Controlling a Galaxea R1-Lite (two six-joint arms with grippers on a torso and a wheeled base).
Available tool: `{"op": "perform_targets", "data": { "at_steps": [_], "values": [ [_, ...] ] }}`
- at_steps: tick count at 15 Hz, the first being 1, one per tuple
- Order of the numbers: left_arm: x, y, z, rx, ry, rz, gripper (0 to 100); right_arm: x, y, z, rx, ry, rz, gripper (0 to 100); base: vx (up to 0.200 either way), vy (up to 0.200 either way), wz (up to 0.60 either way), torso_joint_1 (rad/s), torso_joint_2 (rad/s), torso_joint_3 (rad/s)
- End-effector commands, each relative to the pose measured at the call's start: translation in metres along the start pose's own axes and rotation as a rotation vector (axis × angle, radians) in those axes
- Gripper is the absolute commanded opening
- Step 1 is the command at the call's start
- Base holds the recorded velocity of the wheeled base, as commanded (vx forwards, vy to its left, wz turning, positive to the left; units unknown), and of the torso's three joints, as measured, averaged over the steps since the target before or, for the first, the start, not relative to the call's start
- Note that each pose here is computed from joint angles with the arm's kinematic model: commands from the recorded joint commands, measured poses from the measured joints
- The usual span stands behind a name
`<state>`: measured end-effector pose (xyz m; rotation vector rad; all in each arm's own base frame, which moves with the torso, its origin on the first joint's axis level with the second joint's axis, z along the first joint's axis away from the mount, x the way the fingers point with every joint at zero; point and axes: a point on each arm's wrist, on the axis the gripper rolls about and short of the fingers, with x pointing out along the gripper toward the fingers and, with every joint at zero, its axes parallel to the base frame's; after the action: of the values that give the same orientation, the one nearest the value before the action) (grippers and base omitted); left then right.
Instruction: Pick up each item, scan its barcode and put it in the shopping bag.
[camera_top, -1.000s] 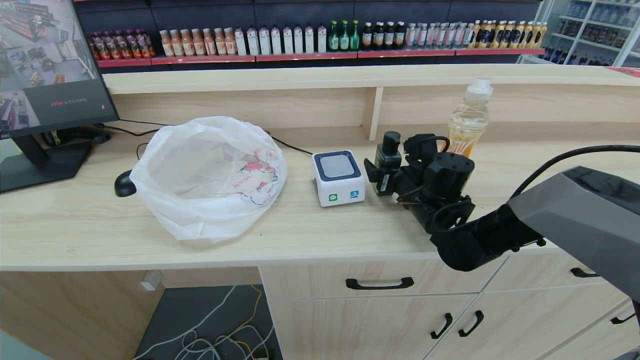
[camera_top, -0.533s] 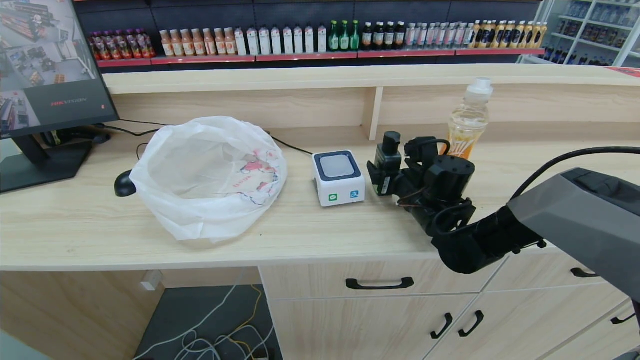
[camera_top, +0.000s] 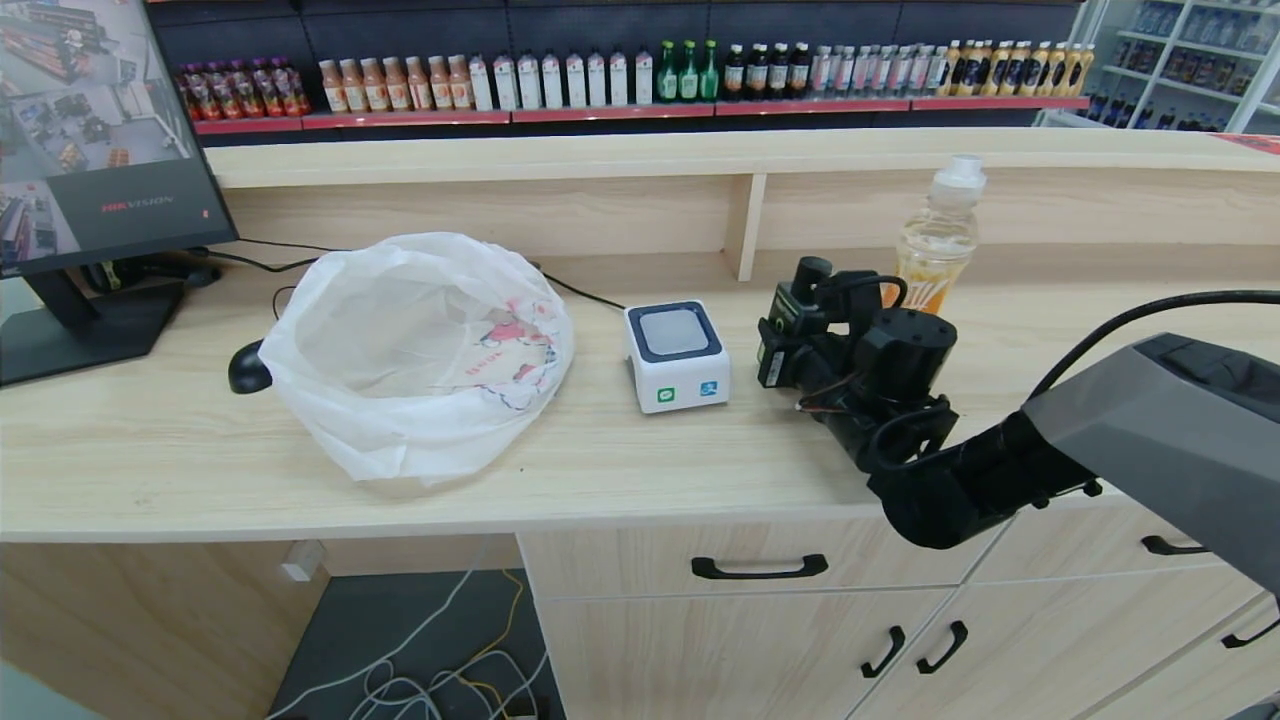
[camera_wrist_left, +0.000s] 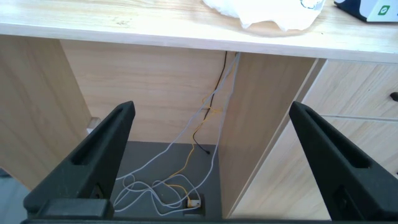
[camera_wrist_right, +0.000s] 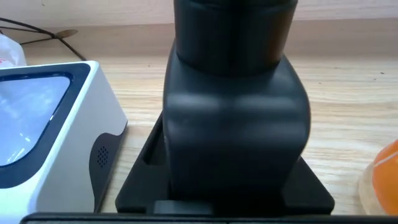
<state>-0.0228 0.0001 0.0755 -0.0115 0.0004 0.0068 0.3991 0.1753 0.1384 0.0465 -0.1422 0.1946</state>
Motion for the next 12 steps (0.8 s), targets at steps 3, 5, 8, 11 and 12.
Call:
{"op": "perform_targets", "data": {
  "at_steps": [3,5,8,11,12],
  "values": [
    [0.000,0.000,0.000,-0.001,0.000,0.001,100,-0.006,-0.001,0.012,0.002,-0.018,0.001,0,0.000,0.000,0.00,0.000,0.00,0.000],
    [0.000,0.000,0.000,-0.001,0.000,0.001,100,-0.012,-0.002,0.016,-0.002,-0.012,0.003,0,0.000,0.000,0.00,0.000,0.00,0.000],
    [0.000,0.000,0.000,-0.001,0.000,0.001,100,-0.023,-0.001,0.022,-0.011,-0.018,0.009,0,0.000,0.000,0.00,0.000,0.00,0.000],
    [0.000,0.000,0.000,-0.001,0.000,0.001,100,-0.037,-0.001,0.029,-0.042,-0.053,0.016,0,0.000,0.000,0.00,0.000,0.00,0.000],
    [0.000,0.000,0.000,-0.001,0.000,0.001,100,-0.047,0.001,0.034,-0.049,-0.054,0.028,0,0.000,0.000,0.00,0.000,0.00,0.000]
  ]
}}
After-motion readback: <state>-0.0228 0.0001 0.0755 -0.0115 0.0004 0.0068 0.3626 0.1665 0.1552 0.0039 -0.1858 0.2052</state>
